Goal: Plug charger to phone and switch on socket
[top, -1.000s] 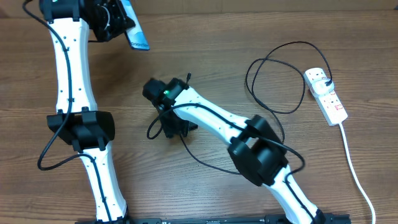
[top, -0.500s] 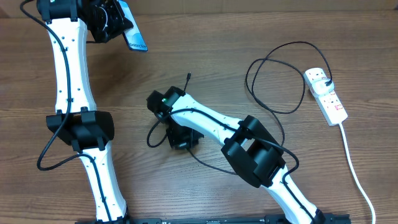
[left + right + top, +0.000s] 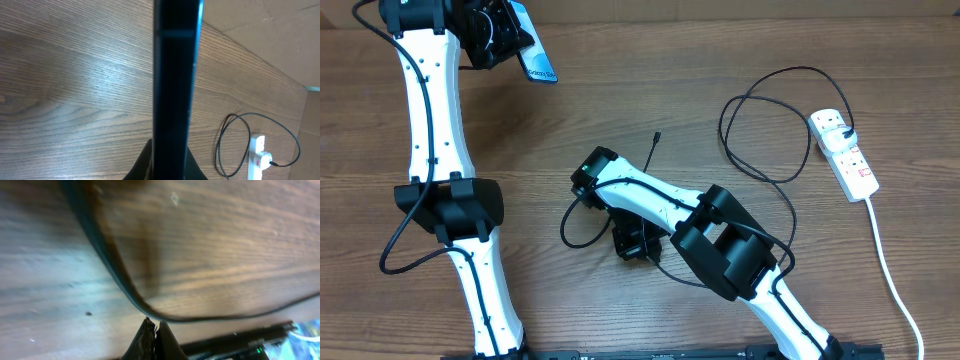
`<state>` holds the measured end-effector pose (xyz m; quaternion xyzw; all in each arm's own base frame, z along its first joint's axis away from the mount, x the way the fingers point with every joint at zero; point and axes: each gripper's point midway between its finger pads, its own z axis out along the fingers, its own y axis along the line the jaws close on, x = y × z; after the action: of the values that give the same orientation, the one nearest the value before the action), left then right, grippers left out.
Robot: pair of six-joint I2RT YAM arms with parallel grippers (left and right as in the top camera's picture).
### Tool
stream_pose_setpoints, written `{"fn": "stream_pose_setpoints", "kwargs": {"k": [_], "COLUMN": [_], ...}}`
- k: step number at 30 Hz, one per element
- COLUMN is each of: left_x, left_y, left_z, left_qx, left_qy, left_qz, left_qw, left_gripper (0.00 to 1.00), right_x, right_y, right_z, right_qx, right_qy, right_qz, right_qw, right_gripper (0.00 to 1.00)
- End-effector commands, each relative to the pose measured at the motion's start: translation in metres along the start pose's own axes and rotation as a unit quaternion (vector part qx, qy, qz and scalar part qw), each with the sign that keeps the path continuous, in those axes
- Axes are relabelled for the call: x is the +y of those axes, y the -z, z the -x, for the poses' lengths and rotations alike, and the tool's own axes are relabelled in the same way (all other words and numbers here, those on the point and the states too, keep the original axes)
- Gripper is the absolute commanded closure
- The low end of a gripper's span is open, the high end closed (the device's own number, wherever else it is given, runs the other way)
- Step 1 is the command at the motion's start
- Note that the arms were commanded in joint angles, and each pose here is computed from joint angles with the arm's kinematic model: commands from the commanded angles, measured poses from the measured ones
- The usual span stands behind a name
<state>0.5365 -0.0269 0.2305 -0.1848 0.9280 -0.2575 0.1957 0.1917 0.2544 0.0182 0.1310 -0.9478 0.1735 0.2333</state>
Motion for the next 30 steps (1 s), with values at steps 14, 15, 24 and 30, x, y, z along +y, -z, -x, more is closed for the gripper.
{"fn": "stream_pose_setpoints", "kwargs": {"k": [14,15,24,30], "left_x": [-0.018,-0.018,-0.022,-0.022], "left_y": [0.019,0.019,0.018,0.018], "left_z": [0.002,0.002,0.0,0.0], "left_qx": [-0.02,-0.019,-0.016,-0.016], "left_qy": [-0.012,-0.012,-0.014,-0.015], "left_qz": [-0.02,-0.021,-0.025,-0.025], "left_qw": [1.0,1.0,0.999,0.999], "left_gripper": [0.96,0.96,0.96,0.96], "right_x": [-0.078,-0.089,-0.14,-0.161], "right_y": [0.075,0.087,0.172,0.207], "right_z": [-0.004,0.007,0.091,0.112], "right_qx": [-0.132,-0.153,-0.293,-0.338], "right_qy": [-0.074,-0.094,-0.188,-0.207], "right_qz": [0.039,0.062,0.239,0.274], "right_qw": [0.988,0.982,0.906,0.876], "right_gripper": [0.8,0.68,0.31,0.25]}}
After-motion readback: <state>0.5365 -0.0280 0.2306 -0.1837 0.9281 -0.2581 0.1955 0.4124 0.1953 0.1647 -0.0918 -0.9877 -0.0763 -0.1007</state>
